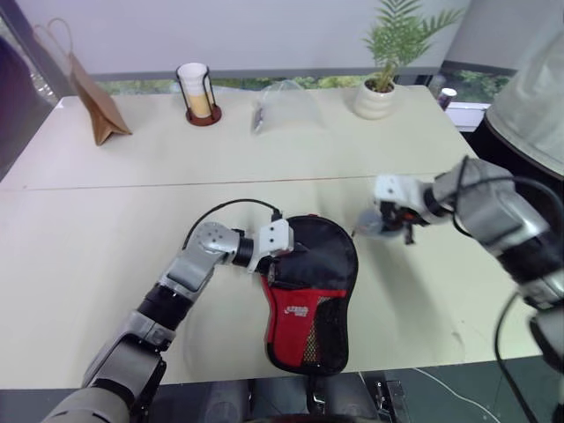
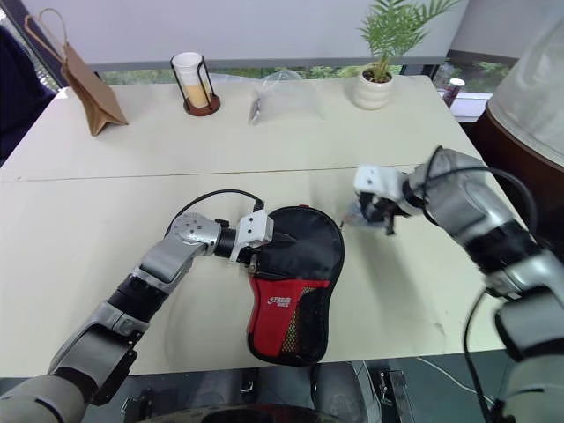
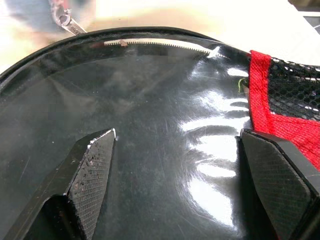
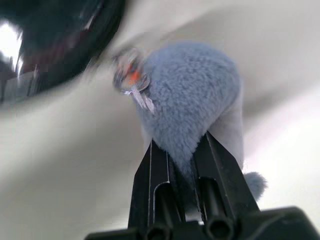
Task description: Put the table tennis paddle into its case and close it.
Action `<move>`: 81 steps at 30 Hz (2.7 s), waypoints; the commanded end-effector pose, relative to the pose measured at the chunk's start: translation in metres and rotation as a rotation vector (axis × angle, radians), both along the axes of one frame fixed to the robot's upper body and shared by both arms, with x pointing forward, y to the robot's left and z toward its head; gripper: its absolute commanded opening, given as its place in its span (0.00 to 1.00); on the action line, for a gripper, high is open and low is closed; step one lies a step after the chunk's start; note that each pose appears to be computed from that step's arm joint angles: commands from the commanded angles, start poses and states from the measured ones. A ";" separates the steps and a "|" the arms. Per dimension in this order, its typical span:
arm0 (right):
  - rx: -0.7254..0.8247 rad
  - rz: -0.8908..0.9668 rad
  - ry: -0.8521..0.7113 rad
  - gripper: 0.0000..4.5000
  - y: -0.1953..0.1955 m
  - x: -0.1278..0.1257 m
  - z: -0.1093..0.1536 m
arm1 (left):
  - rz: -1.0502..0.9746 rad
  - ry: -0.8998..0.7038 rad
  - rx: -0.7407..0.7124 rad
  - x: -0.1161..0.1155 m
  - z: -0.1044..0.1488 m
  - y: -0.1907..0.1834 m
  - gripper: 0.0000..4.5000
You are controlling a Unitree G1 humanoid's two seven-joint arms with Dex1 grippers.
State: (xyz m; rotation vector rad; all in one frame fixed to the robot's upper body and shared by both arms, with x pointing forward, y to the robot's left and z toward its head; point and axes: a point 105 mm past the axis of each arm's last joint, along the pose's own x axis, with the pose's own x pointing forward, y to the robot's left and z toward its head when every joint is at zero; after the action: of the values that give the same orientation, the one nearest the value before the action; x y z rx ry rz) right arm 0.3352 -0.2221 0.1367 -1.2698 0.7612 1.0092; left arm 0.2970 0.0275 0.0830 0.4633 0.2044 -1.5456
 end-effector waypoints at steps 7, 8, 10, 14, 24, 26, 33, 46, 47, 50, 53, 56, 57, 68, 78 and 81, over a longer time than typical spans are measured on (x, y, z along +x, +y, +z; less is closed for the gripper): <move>-0.210 0.233 0.117 0.01 -0.016 -0.071 -0.015 | -0.042 0.041 0.102 -0.005 -0.022 0.003 0.93; -0.212 0.244 0.121 0.01 -0.015 -0.074 -0.017 | -0.042 0.041 0.103 -0.005 -0.022 0.003 0.93; -0.212 0.258 0.111 0.01 -0.012 -0.077 -0.021 | -0.041 0.041 0.106 -0.005 -0.024 0.003 0.93; -0.198 0.224 0.025 0.01 -0.005 -0.065 -0.031 | -0.041 0.040 0.103 -0.004 -0.024 0.001 0.93; 0.114 -0.049 0.083 0.36 0.007 -0.039 -0.019 | -0.038 0.032 0.097 -0.004 -0.023 0.000 0.93; 0.159 -0.077 0.088 0.58 0.006 -0.033 -0.013 | -0.038 0.032 0.096 -0.004 -0.023 0.000 0.93; 0.200 -0.057 0.041 0.99 -0.014 -0.020 0.017 | -0.031 0.034 0.092 -0.004 -0.024 0.000 0.93; 0.444 -0.240 0.094 0.99 -0.055 -0.025 0.007 | -0.020 0.035 0.091 -0.004 -0.024 0.002 0.93; 0.459 -0.250 0.095 0.99 -0.055 -0.024 0.005 | -0.019 0.035 0.091 -0.004 -0.024 0.002 0.93; 0.498 -0.287 0.095 0.99 -0.056 -0.021 0.000 | -0.020 0.036 0.092 -0.004 -0.024 0.002 0.93; 0.554 -0.310 0.108 0.99 -0.051 -0.019 -0.001 | -0.021 0.036 0.092 -0.005 -0.024 0.002 0.93; 0.567 -0.320 0.119 0.87 -0.049 -0.020 -0.001 | -0.022 0.037 0.089 -0.005 -0.024 0.001 0.93; 0.570 -0.328 0.125 0.80 -0.049 -0.020 -0.002 | -0.022 0.037 0.089 -0.005 -0.023 0.001 0.93; 0.552 -0.301 0.152 0.01 -0.034 -0.028 0.000 | -0.049 0.028 0.032 -0.005 -0.014 -0.009 0.93; 0.570 -0.276 0.069 0.01 -0.015 0.001 0.029 | -0.114 0.005 -0.065 -0.011 0.011 -0.021 0.93; 0.491 -0.251 0.106 0.01 -0.019 -0.009 0.019 | -0.162 0.012 -0.067 -0.017 0.013 -0.026 0.93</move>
State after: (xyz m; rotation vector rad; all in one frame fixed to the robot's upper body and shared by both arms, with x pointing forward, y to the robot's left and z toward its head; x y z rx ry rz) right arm 0.3302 -0.2369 0.1497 -0.6289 0.6740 0.9832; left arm 0.2866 0.0084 0.0865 0.4237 0.1714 -1.6590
